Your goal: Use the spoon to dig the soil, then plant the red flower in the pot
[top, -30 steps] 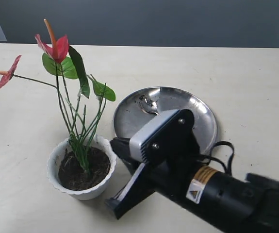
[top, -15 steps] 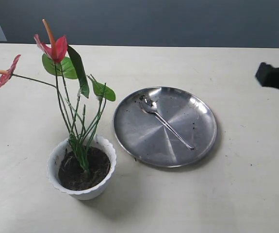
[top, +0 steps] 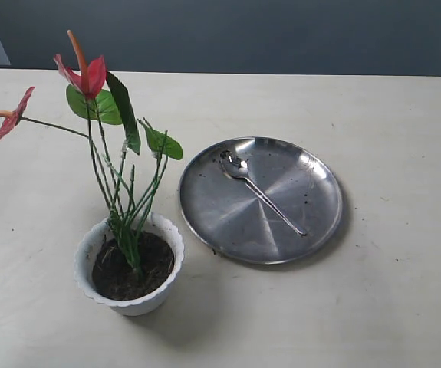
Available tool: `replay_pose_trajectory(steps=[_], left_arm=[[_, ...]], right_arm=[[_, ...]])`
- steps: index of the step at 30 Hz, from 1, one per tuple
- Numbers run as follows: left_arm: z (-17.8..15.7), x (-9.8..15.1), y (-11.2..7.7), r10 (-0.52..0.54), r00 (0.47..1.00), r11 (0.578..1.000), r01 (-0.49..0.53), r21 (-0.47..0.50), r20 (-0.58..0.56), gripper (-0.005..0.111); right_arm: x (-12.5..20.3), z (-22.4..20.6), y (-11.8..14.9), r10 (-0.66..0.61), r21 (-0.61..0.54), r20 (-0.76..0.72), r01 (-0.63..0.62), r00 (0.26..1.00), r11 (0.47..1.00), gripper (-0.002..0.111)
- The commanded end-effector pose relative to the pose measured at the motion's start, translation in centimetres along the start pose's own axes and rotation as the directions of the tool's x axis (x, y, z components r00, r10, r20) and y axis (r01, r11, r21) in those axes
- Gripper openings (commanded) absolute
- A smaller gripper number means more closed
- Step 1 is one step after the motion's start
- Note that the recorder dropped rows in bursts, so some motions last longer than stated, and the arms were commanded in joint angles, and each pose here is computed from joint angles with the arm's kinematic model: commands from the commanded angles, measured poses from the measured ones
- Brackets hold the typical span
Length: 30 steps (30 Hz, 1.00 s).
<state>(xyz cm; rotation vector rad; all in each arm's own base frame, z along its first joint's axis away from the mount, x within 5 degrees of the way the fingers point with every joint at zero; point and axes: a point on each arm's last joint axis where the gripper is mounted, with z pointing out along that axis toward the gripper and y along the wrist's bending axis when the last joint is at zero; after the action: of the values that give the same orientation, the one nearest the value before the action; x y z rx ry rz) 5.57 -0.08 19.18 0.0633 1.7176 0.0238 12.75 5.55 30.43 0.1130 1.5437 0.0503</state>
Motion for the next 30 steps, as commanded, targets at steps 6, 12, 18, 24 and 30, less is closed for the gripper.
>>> replay_pose_trajectory(steps=[6, 12, 18, 24, 30], left_arm=[[0.0, 0.0, 0.0, 0.000, 1.000, 1.000, 0.000, 0.001, 0.003, 0.000], [0.0, 0.0, 0.0, 0.000, 1.000, 1.000, 0.000, 0.001, 0.003, 0.000], [0.0, 0.0, 0.0, 0.000, 1.000, 1.000, 0.000, 0.001, 0.003, 0.000], [0.0, 0.0, 0.0, 0.000, 1.000, 1.000, 0.000, 0.001, 0.003, 0.000], [0.0, 0.0, 0.0, 0.000, 1.000, 1.000, 0.000, 0.001, 0.003, 0.000]], right_arm=[[-2.6, -2.3, -6.5, 0.182, 0.154, 0.152, -0.206, 0.971, 0.966, -0.001], [-3.4, -4.5, -10.1, 0.179, 0.401, 0.317, -0.302, 0.932, 0.865, -0.001], [-5.3, -6.6, -10.2, -0.031, 0.338, 0.518, -0.171, 0.855, 0.925, -0.001], [-7.1, -11.3, -4.7, -0.706, 0.604, 0.703, 0.457, 0.079, 0.653, -0.001], [2.0, -6.0, -3.8, -0.794, 0.083, 0.467, 0.875, 0.389, 0.477, -0.001]])
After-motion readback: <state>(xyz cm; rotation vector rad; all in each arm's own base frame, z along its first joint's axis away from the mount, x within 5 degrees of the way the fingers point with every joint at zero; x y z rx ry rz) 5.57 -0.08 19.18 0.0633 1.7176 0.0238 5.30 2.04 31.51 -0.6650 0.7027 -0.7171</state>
